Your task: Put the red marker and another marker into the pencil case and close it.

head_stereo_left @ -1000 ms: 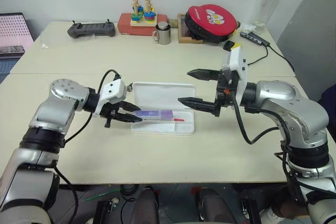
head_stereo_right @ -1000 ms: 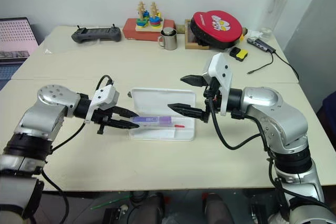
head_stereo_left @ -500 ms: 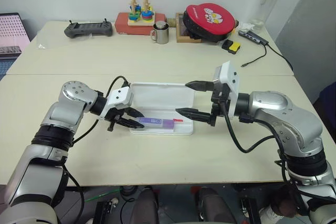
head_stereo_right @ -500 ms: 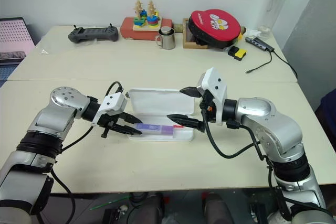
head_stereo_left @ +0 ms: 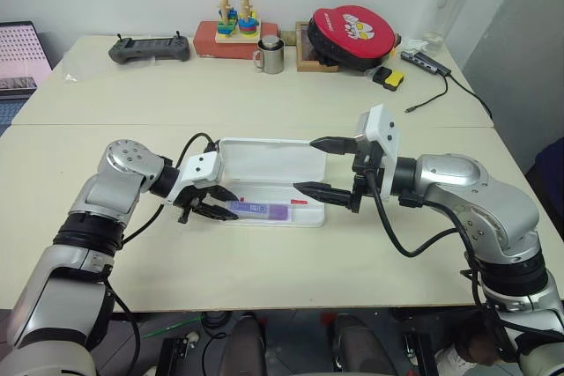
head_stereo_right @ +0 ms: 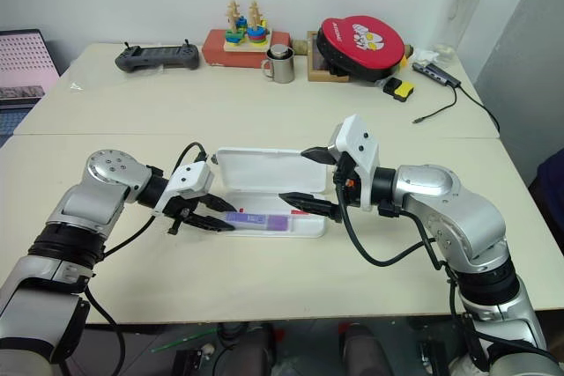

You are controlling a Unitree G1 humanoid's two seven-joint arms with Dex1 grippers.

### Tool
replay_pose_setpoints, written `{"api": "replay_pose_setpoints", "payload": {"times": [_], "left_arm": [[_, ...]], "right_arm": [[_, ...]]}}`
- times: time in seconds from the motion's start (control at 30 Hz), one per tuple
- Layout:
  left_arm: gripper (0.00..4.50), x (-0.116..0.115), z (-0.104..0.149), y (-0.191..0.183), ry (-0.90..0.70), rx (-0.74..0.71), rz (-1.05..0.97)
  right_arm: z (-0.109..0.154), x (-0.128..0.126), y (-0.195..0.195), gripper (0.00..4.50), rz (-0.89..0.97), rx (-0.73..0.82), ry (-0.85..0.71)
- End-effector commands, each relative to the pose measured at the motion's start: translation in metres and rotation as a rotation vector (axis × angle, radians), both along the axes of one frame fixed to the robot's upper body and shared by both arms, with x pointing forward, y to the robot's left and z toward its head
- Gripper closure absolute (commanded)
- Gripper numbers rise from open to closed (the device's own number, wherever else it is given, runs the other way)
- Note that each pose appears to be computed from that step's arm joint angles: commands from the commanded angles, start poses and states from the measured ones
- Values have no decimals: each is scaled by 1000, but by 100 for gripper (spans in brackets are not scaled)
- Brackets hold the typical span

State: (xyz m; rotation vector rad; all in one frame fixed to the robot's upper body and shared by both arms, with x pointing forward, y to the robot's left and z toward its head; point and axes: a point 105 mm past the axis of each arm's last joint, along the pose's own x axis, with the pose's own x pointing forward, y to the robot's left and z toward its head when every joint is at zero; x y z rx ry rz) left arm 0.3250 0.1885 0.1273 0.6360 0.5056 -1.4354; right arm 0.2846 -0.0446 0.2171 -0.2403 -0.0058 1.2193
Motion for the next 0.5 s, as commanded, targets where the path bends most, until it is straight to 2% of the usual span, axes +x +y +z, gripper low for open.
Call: {"api": "replay_pose_setpoints", "payload": {"times": [0.03,0.13,0.3,0.5], "left_arm": [[165,-1,12,-2,-36,-53,16],[110,-5,8,0,-32,-55,33],[4,-5,50,-19,-33,-316,70],[4,10,111,-21,-114,-759,278]], "right_arm": [[12,-4,1,0,22,15,-48],[12,-4,2,0,28,15,-50],[15,-3,2,0,33,23,-60],[30,8,2,0,-18,89,-106]]}}
